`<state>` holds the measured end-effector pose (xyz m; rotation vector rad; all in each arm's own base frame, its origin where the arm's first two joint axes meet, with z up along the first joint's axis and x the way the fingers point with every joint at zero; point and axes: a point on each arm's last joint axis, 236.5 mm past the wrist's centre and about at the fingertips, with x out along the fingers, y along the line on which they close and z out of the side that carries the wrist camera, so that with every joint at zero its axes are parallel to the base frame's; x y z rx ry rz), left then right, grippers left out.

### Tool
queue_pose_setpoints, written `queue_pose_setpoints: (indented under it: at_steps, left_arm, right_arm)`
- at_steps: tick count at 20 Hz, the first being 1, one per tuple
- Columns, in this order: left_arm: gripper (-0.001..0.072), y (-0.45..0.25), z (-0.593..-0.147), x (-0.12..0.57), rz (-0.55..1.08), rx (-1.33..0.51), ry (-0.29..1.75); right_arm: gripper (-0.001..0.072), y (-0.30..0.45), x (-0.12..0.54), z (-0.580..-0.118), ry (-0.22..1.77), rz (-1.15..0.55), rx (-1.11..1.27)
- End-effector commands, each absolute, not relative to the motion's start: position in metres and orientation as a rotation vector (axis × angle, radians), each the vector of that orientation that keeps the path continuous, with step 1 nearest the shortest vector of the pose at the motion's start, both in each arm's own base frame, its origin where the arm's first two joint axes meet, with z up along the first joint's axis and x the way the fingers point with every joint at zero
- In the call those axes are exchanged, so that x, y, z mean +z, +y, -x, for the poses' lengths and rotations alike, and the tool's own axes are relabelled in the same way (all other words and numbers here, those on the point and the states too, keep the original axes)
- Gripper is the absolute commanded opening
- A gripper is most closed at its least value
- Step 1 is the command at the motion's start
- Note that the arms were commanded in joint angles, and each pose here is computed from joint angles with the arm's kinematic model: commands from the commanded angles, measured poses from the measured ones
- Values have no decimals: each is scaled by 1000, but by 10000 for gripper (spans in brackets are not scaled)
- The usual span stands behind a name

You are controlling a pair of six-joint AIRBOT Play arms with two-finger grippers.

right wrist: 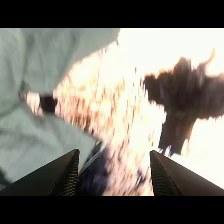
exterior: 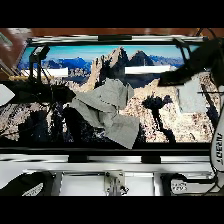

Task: Fold the shirts.

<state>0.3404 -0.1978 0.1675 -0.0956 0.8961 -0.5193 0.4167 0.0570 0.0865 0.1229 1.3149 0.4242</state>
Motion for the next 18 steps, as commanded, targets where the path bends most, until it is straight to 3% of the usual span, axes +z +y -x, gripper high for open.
queue_pose_setpoints:
  at_steps: [1,2,4,7,18]
  left_arm:
    - [37,-177,-343,159,85,-482,931]
    - [37,-177,-343,159,74,-488,930]
    - [37,-177,-343,159,66,-492,928]
    - [36,-177,-343,158,65,-492,929]
    - [37,-177,-343,158,45,-502,924]
  right_arm:
    - [557,40,42,-320,1590,-500,395]
    - [557,44,22,-290,1659,-529,378]
    - [674,63,-16,-244,1741,-582,365]
    - [674,90,-66,-218,1780,-614,305]
    - [674,182,-110,-221,1774,-577,363]
